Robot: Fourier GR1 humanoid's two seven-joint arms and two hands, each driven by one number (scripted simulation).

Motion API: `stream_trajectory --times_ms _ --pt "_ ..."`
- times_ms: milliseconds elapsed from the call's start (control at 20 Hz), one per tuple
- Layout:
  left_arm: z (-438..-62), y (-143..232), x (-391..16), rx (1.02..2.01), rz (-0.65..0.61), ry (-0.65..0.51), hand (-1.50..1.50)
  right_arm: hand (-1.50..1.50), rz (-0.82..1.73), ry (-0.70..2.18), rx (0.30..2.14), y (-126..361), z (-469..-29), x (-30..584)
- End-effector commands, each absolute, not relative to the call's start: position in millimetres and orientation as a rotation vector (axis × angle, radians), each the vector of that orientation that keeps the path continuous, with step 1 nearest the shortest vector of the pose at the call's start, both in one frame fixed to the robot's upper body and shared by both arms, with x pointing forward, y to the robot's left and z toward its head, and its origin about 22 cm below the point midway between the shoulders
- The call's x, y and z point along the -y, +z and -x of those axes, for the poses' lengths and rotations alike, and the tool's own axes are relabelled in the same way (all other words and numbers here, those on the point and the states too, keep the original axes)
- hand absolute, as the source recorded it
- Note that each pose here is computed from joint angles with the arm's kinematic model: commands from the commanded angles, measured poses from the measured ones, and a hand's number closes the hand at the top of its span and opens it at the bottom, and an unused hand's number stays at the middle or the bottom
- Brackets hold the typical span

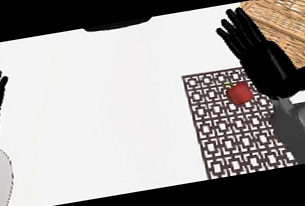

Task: Pick the bell pepper from the placemat and place it in the basket

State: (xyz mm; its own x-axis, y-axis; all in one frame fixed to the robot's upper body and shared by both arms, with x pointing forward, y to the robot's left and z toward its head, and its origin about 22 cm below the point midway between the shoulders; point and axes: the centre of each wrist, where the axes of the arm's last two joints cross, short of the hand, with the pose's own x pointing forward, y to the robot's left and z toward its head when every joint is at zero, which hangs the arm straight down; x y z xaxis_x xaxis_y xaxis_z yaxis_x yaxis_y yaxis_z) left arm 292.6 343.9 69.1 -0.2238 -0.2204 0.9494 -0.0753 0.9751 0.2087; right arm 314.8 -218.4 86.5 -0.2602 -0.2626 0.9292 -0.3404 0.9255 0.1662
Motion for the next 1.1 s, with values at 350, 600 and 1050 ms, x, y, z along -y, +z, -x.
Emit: stream_trajectory --times_ms 350,600,1050 --pt "-284 27 -322 1.464 -0.154 -0.113 0.00 1.50 -0.705 1.073 2.064 195 -343 231" --pt "-290 35 -325 1.411 -0.189 -0.079 0.00 -1.50 -0.731 1.239 2.206 135 -306 200" --pt "-283 32 -322 1.378 -0.191 -0.064 0.00 -1.50 -0.252 1.456 2.057 164 -268 195"
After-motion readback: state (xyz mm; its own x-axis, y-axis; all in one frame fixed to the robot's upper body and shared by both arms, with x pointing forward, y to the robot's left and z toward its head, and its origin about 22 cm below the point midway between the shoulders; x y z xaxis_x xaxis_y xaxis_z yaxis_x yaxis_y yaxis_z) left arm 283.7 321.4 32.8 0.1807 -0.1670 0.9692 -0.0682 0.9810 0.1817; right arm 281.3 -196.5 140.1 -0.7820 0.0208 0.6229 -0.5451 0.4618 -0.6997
